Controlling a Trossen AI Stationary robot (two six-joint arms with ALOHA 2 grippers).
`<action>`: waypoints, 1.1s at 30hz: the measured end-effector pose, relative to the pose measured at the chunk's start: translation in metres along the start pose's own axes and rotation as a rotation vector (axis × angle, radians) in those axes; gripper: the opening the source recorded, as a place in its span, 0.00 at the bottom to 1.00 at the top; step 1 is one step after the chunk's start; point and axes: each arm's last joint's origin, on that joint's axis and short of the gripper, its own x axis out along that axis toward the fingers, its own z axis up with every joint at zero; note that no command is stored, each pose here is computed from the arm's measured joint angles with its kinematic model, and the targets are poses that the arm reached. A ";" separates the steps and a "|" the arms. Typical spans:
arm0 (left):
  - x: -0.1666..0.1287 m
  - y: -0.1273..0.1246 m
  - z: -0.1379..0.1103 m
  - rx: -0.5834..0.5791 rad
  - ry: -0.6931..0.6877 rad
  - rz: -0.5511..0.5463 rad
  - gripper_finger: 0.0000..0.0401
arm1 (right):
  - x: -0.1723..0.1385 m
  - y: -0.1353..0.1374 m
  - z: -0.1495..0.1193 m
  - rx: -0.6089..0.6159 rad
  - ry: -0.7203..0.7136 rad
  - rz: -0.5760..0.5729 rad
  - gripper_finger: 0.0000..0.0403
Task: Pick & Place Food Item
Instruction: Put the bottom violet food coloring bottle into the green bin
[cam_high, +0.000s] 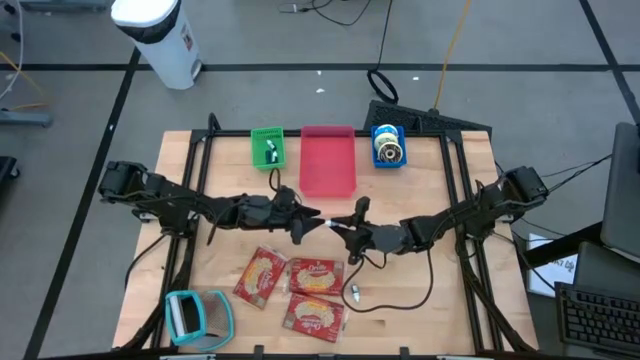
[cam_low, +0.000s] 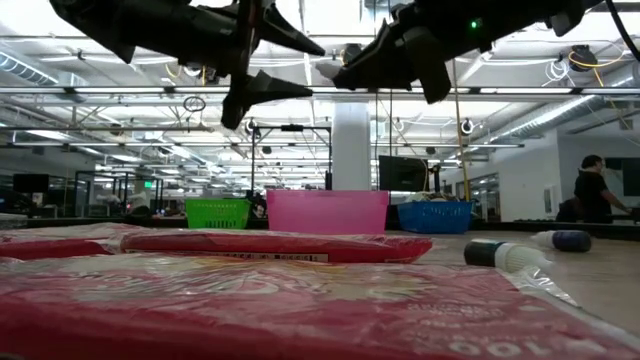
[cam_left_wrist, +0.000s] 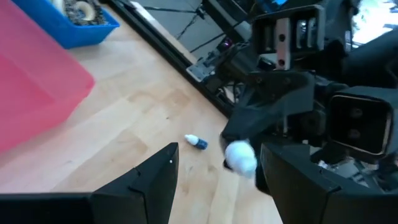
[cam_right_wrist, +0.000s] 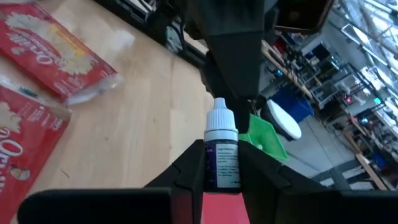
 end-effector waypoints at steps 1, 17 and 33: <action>0.001 -0.002 0.001 0.006 0.001 -0.010 0.57 | 0.000 0.000 0.001 -0.002 -0.007 0.000 0.17; 0.001 -0.009 0.001 0.040 0.003 -0.029 0.57 | 0.004 -0.008 0.002 0.011 -0.037 -0.023 0.16; 0.052 -0.010 0.002 0.093 0.030 -0.053 0.57 | 0.007 -0.010 -0.001 0.010 -0.040 0.004 0.17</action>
